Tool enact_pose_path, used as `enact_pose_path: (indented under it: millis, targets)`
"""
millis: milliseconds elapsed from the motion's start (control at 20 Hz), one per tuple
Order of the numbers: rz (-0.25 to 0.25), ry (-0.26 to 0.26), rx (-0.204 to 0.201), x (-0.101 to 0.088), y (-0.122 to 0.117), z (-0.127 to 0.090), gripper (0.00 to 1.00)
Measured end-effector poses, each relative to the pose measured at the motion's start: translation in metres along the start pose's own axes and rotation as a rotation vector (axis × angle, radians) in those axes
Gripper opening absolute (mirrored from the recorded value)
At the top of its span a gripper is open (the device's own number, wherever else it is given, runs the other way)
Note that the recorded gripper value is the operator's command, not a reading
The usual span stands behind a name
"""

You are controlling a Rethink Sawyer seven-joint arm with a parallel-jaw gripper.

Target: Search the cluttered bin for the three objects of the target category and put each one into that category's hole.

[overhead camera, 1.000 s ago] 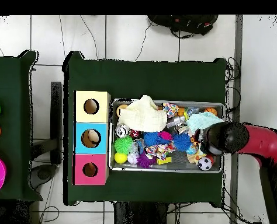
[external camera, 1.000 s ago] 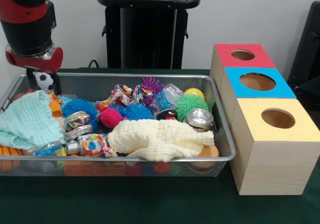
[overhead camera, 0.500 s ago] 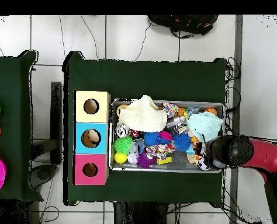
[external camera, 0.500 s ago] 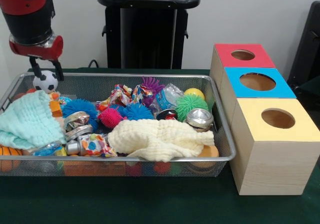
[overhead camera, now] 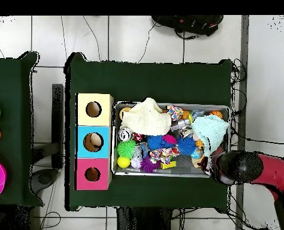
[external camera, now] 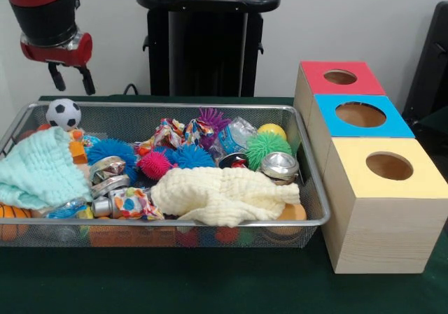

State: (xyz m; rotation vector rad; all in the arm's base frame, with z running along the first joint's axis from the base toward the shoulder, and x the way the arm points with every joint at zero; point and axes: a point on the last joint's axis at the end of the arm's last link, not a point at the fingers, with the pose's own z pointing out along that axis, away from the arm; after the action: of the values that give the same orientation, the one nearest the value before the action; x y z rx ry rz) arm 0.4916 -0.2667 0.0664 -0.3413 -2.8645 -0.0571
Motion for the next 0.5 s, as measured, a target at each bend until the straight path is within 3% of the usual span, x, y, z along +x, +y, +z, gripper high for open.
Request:
enact_pose_path:
  millis: [150, 350, 500]
  targets:
    - [-0.031, -0.009, 0.019, 0.005, 0.008, 0.001, 1.00]
    - [-0.147, -0.071, 0.071, 0.005, 0.051, 0.005, 1.00]
    - [-0.211, -0.119, 0.086, 0.002, 0.078, 0.008, 1.00]
